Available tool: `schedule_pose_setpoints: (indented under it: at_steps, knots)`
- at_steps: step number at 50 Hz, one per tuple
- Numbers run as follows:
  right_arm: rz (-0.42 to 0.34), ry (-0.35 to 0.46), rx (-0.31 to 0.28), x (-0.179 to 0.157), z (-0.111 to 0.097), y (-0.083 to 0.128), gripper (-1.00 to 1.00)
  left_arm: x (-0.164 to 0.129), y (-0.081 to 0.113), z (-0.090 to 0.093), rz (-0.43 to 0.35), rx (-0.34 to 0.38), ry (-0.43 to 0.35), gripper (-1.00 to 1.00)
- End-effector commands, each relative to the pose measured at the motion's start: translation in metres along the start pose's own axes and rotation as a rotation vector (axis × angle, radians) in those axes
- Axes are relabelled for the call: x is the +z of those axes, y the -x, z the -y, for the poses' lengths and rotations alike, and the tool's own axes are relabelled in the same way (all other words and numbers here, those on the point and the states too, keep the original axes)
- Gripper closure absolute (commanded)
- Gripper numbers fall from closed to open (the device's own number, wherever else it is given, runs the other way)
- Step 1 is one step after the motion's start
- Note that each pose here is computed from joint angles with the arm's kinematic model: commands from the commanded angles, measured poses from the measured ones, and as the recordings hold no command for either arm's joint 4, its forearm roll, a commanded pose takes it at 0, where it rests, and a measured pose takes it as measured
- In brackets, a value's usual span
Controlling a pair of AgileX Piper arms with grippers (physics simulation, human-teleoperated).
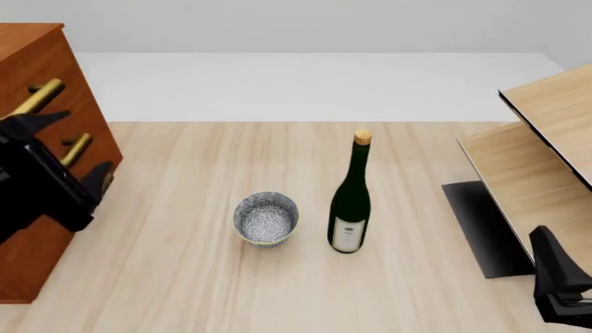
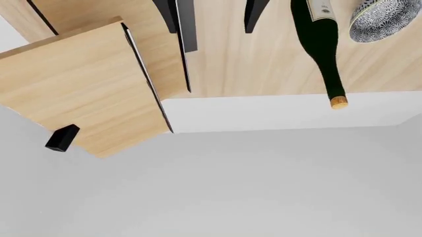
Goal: Close the bottom drawer of the cabinet and open the top drawer.
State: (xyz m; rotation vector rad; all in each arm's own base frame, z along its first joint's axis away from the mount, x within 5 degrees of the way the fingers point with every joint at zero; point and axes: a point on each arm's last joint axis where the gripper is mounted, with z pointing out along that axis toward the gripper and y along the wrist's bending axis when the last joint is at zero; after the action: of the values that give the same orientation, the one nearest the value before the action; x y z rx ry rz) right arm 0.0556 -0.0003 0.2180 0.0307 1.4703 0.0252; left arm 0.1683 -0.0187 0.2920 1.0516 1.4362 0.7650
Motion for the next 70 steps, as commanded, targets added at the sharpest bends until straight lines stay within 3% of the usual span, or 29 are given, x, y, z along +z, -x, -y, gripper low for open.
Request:
schedule_pose_setpoints:
  at_steps: [1, 11, 16, 18, 26, 29, 35, 47, 56, 70]
  knots:
    - [0.000, 0.001, 0.002, 0.000, 0.000, 0.000, -1.00, -0.001, -0.006, -0.004, -0.032, 0.075, 0.032, -1.00]
    - [0.000, 0.001, 0.003, 0.000, 0.000, 0.000, -1.00, 0.001, -0.013, -0.006, -0.065, 0.141, 0.071, -1.00]
    - [-0.001, 0.001, 0.003, 0.000, 0.000, 0.000, -1.00, 0.003, -0.019, 0.002, -0.076, 0.223, 0.085, -1.00]
    - [0.000, 0.001, 0.002, 0.000, 0.000, 0.000, -1.00, 0.003, -0.016, -0.007, -0.077, 0.190, 0.092, -1.00]
    - [0.000, 0.002, 0.002, 0.000, 0.000, 0.000, -1.00, 0.006, -0.022, -0.014, -0.113, 0.234, 0.134, -1.00]
    - [0.000, 0.002, 0.002, 0.000, 0.000, 0.000, -1.00, 0.009, -0.029, -0.011, -0.135, 0.282, 0.162, -1.00]
    - [0.001, 0.001, 0.000, 0.000, 0.000, 0.000, -1.00, 0.015, -0.031, -0.007, -0.136, 0.302, 0.144, -1.00]
    - [0.000, 0.000, -0.002, 0.000, 0.000, 0.000, -1.00, 0.027, -0.039, -0.024, -0.187, 0.294, 0.166, -1.00]
    - [0.001, -0.001, -0.002, 0.000, 0.000, 0.000, -1.00, 0.033, -0.048, -0.014, -0.216, 0.286, 0.131, -1.00]
    - [0.004, -0.005, -0.002, 0.000, 0.000, 0.000, -1.00, 0.030, -0.053, -0.017, -0.247, 0.269, 0.131, -1.00]
